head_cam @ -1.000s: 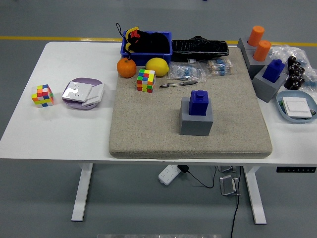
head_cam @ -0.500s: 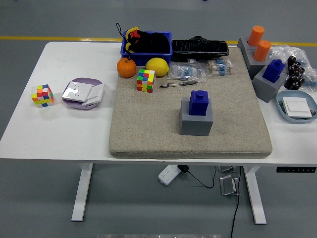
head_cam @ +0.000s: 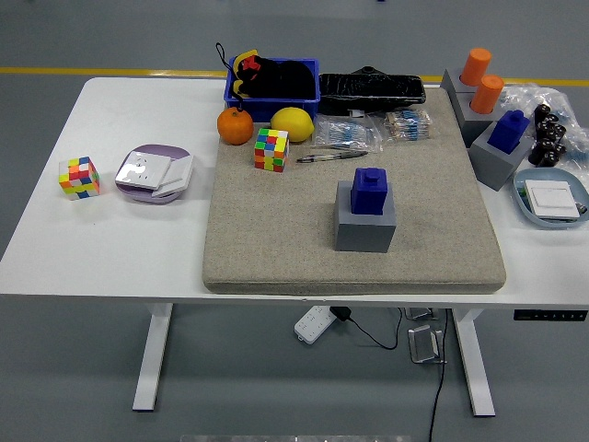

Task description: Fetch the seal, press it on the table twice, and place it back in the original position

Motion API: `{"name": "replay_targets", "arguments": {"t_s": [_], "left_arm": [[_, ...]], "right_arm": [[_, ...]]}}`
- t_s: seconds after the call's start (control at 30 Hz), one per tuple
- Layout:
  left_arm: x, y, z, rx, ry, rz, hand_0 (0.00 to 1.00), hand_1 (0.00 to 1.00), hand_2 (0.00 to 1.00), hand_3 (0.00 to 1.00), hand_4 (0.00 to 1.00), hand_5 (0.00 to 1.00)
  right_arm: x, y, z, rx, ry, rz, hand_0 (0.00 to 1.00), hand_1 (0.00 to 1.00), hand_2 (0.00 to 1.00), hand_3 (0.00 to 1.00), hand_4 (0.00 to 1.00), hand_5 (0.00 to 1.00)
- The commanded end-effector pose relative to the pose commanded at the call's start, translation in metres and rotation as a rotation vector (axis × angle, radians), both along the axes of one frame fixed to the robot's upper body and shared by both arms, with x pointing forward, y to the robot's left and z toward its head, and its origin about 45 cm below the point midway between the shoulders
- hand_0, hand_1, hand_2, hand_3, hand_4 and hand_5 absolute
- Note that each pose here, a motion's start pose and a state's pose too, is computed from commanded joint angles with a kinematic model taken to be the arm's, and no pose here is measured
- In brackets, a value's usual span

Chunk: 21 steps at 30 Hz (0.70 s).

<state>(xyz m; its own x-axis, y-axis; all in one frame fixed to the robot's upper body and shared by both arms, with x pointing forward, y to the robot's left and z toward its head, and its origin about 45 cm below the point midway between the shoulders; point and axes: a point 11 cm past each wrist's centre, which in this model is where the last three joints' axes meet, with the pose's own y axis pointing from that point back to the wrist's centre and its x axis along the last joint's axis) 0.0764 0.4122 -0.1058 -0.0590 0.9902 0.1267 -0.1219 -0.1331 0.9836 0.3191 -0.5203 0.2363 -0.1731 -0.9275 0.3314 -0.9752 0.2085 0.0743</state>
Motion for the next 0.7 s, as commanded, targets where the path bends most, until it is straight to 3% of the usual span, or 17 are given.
{"name": "replay_targets", "arguments": {"t_s": [0.7], "left_arm": [[-0.0004, -0.0020, -0.0007, -0.007, -0.002, 0.007, 0.813, 0.815, 0.786, 0.835, 0.793, 0.408]], "right_arm": [[-0.0011, -0.0005, -0.0015, 0.000, 0.006, -0.002, 0.801, 0.674, 0.664, 0.658, 0.842, 0.200]]}}
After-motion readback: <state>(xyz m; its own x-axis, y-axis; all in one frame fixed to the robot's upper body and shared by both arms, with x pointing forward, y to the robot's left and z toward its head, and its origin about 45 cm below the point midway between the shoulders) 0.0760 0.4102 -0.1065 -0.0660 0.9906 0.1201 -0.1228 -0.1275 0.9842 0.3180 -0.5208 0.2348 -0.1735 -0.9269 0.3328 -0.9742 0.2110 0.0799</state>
